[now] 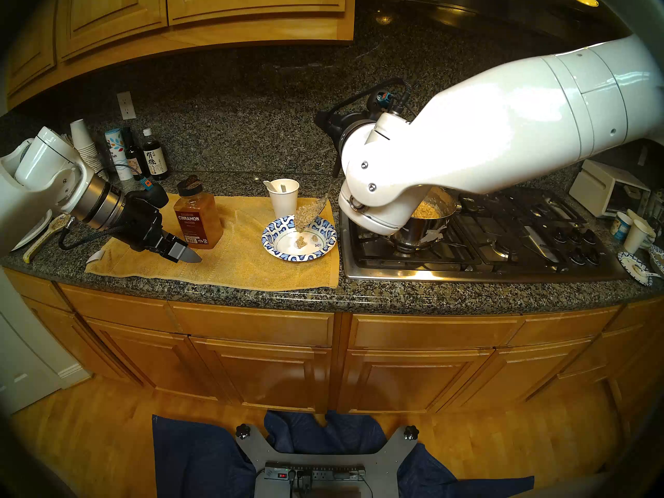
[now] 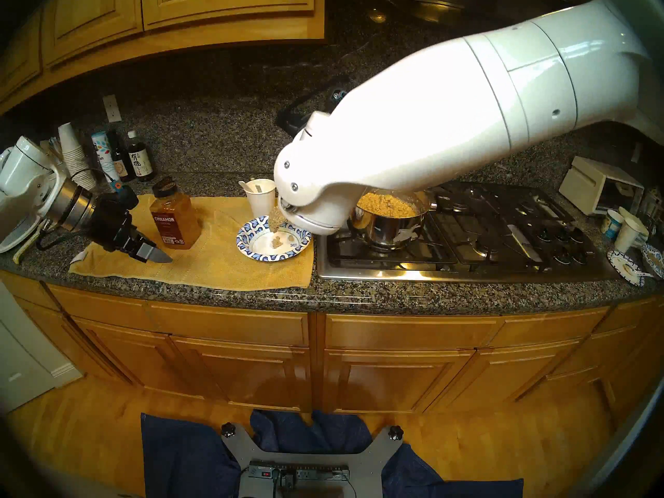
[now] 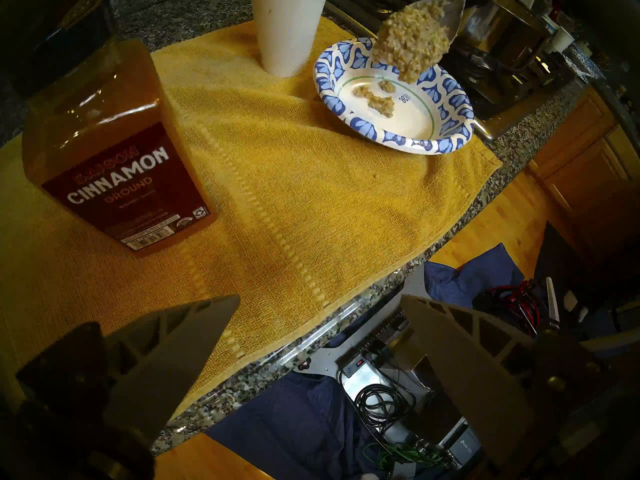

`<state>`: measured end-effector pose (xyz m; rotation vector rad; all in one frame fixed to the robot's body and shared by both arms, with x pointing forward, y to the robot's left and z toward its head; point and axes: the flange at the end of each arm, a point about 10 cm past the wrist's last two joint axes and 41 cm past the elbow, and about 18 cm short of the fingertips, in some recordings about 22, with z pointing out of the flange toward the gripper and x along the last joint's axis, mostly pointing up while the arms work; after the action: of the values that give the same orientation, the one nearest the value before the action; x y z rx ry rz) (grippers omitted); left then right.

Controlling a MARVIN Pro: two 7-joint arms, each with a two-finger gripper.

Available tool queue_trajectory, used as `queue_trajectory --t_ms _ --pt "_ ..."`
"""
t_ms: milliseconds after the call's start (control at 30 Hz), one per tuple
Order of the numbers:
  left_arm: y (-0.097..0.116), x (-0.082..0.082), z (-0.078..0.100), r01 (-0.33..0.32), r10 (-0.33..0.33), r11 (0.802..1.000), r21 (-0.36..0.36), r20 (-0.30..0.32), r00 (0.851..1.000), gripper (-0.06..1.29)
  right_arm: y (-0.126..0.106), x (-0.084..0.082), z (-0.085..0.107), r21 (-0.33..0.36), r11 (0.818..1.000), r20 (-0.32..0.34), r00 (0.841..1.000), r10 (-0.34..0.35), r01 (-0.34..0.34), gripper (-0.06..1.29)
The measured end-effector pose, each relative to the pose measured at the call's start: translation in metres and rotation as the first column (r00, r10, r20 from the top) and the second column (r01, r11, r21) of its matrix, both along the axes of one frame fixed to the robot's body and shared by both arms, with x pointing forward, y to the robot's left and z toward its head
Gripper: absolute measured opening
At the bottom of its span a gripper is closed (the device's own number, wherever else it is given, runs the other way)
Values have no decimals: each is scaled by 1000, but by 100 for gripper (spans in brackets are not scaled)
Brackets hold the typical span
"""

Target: Scoop oatmeal into bowl and add cinnamon

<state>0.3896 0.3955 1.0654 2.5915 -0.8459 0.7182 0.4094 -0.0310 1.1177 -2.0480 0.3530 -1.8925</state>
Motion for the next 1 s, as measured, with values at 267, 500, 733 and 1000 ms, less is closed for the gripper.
queue_trajectory --t_ms 267,500,733,1000 --pt "0 0 0 0 0 1000 0 -1 1000 126 1 -1 -8 -70 997 37 998 43 -40 -4" --pt "0 0 -1 1 -1 1000 0 -1 1000 126 3 -1 -14 -129 989 72 994 84 -75 -4" --pt "0 0 -1 1 -1 1000 -1 -2 1000 126 3 0 -16 -170 981 104 988 114 -95 -4" --pt "0 0 -1 1 -1 1000 -1 -3 1000 126 1 4 -18 -225 968 144 978 151 -116 -4"
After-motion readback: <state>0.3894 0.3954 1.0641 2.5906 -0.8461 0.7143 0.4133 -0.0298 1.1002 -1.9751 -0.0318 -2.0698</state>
